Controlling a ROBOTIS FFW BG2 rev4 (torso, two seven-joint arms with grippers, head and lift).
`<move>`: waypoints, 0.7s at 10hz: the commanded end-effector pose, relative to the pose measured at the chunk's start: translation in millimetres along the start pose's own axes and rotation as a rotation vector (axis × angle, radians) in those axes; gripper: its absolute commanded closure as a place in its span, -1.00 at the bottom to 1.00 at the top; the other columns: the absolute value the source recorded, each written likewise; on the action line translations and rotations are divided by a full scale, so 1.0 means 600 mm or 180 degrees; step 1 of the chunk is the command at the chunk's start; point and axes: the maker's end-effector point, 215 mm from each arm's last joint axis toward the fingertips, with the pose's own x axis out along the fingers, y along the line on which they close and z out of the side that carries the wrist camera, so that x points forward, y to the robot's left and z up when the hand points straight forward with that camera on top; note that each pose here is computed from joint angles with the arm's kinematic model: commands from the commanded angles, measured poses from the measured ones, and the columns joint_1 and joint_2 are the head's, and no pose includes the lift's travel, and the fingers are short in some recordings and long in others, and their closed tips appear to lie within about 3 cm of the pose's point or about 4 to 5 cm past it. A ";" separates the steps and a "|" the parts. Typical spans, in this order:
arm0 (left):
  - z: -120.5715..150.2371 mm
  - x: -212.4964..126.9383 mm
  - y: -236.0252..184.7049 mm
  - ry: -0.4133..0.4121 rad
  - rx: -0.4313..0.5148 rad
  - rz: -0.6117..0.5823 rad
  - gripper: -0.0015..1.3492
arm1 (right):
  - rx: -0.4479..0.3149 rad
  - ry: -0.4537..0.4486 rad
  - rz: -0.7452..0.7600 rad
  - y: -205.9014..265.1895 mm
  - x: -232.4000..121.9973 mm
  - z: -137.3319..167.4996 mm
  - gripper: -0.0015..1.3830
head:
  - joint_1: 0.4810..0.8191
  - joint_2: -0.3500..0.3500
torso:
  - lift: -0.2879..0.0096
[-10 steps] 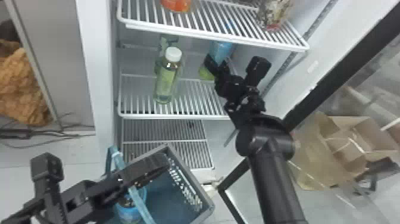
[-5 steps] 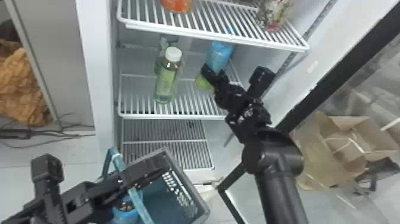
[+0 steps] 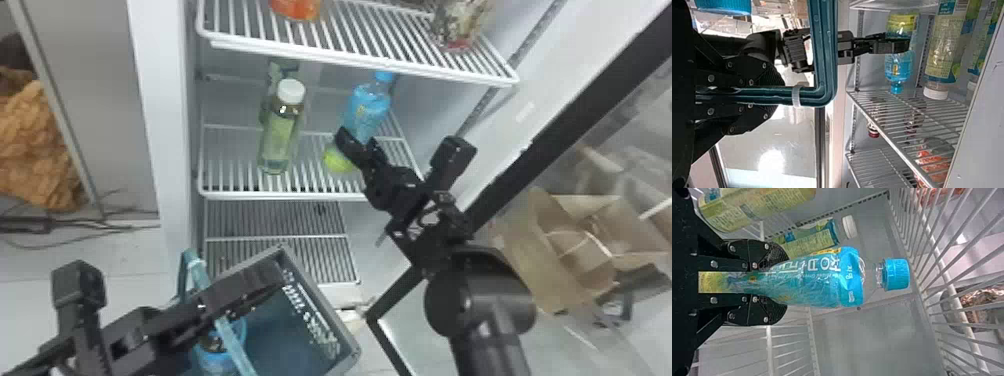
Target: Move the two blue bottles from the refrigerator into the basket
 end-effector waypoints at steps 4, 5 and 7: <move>0.000 -0.001 0.001 -0.0015 -0.0006 0.0002 0.78 | 0.0141 0.0009 0.0169 0.051 -0.091 0.009 0.85 | 0.27 -1.00 | -0.52; -0.001 -0.002 0.001 -0.0019 -0.0013 0.0000 0.78 | 0.0189 0.0013 0.0241 0.073 -0.111 0.012 0.85 | 0.27 -1.00 | -0.52; 0.000 -0.001 0.001 -0.0017 -0.0007 -0.0003 0.78 | 0.0177 0.0114 0.0363 0.114 -0.152 0.012 0.85 | 0.27 -1.00 | -0.52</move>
